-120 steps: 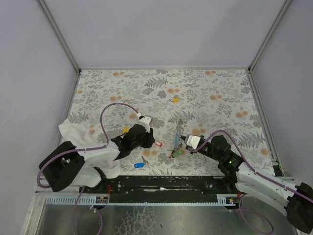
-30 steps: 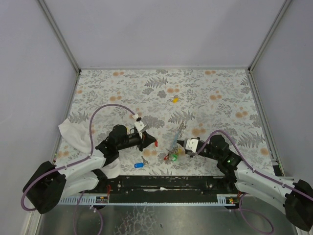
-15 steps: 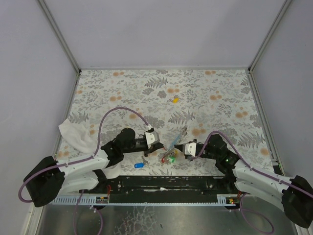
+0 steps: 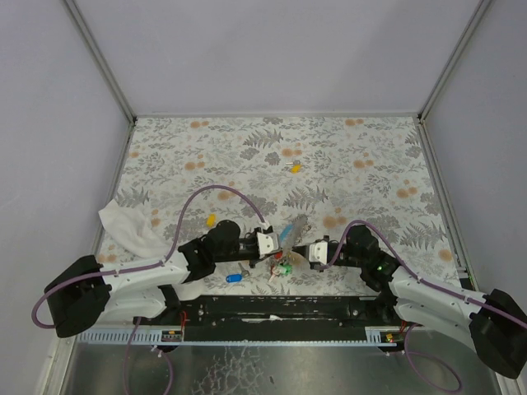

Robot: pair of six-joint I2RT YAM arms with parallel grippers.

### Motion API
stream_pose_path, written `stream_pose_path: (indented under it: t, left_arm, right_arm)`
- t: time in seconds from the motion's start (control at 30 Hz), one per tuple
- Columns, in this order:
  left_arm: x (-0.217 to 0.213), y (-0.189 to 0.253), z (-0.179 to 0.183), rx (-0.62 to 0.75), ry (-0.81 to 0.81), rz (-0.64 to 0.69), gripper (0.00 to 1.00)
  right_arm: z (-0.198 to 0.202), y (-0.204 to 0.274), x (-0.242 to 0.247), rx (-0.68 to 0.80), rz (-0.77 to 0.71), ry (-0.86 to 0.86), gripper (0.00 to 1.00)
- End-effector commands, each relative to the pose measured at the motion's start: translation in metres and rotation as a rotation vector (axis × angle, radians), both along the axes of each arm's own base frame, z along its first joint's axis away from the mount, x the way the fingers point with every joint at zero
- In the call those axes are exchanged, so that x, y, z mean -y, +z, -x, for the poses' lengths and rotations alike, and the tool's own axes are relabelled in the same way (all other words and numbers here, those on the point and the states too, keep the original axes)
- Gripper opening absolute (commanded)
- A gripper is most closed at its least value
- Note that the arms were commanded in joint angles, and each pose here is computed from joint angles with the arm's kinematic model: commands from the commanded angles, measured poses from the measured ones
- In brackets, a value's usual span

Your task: Put the keys on the keyring

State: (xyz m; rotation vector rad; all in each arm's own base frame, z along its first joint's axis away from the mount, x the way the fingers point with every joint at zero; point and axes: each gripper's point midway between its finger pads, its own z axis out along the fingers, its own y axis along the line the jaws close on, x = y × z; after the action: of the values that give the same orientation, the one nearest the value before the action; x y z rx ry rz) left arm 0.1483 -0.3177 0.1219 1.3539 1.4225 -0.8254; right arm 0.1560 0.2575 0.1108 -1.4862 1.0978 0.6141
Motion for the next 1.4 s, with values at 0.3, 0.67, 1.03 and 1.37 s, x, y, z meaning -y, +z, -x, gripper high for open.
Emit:
stream_pose_path:
  t: [0.3,0.67,1.03,1.37]
  left_arm:
    - [0.0121,0.0124,-0.0058,0.088,0.025,0.004,0.0]
    - [0.0127,0.0149,-0.0074,0.104,0.046,0.015,0.0]
    - [0.0146,0.0197,-0.0049,0.11,0.041,0.036,0.0]
    - [0.015,0.019,-0.0021,0.106,0.031,0.038,0.0]
  right_arm:
    - [-0.0007,0.0412,-0.0165,0.096,-0.103,0.065,0.0]
    - [-0.0004,0.0384,-0.0163,0.085,-0.093,0.065,0.0]
    - [-0.0013,0.0366,-0.0166,0.072,-0.089,0.06,0.0]
    - [-0.0086,0.038,-0.013,0.075,-0.092,0.008,0.0]
